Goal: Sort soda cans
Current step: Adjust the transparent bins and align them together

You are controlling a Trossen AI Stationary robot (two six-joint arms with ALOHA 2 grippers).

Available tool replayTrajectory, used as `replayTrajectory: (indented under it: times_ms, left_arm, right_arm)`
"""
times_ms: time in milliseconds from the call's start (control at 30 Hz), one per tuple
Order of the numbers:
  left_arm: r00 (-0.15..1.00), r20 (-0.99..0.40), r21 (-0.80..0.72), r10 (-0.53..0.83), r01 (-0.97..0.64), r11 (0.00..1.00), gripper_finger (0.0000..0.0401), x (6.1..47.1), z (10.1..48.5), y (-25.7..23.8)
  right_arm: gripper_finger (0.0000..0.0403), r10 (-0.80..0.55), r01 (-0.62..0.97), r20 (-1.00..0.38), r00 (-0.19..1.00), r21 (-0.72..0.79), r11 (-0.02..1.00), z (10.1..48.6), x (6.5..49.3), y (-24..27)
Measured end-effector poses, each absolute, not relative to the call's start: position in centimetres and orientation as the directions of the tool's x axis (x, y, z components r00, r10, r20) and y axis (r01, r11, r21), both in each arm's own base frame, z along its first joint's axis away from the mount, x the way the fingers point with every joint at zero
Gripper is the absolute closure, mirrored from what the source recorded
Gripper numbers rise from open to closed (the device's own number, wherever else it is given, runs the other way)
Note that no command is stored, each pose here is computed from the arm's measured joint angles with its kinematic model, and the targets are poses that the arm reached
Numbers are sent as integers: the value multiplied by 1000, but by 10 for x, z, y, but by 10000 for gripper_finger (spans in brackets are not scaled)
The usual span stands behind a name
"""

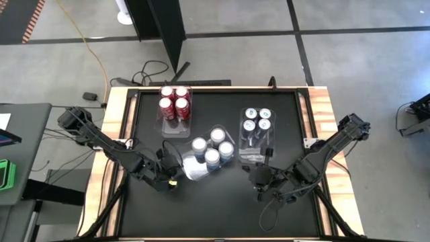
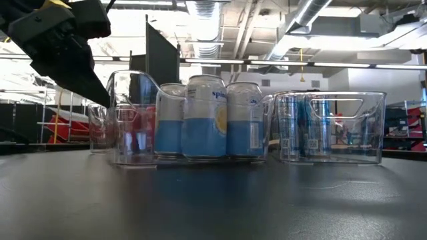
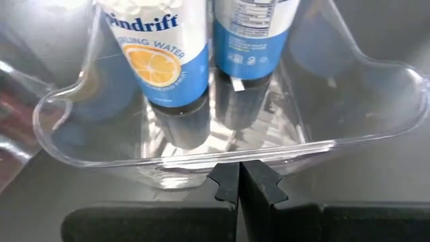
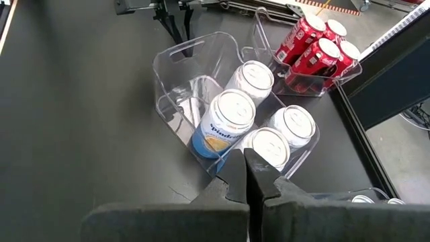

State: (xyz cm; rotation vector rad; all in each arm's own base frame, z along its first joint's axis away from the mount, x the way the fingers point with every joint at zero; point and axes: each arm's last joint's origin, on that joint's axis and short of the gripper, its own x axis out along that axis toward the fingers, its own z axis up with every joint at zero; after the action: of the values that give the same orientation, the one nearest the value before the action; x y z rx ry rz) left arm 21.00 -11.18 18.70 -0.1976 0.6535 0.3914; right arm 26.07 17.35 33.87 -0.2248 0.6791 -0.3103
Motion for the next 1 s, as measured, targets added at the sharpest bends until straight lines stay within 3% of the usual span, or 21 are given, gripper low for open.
replayTrajectory:
  times_ms: [700,867,1000]
  left_arm:
    - [766,-623,-93,159,-275,957,396,218,191,-115]
    - [711,-692,-109,128,-278,954,387,213,186,-114]
    - [596,-792,-101,134,-344,934,386,202,177,-109]
  right_arm:
    - [400,-351,208,-578,737,-300,931,339,261,174]
    - [400,-351,208,-578,737,-300,931,339,261,174]
    - [400,-351,208,-578,737,-300,931,339,261,174]
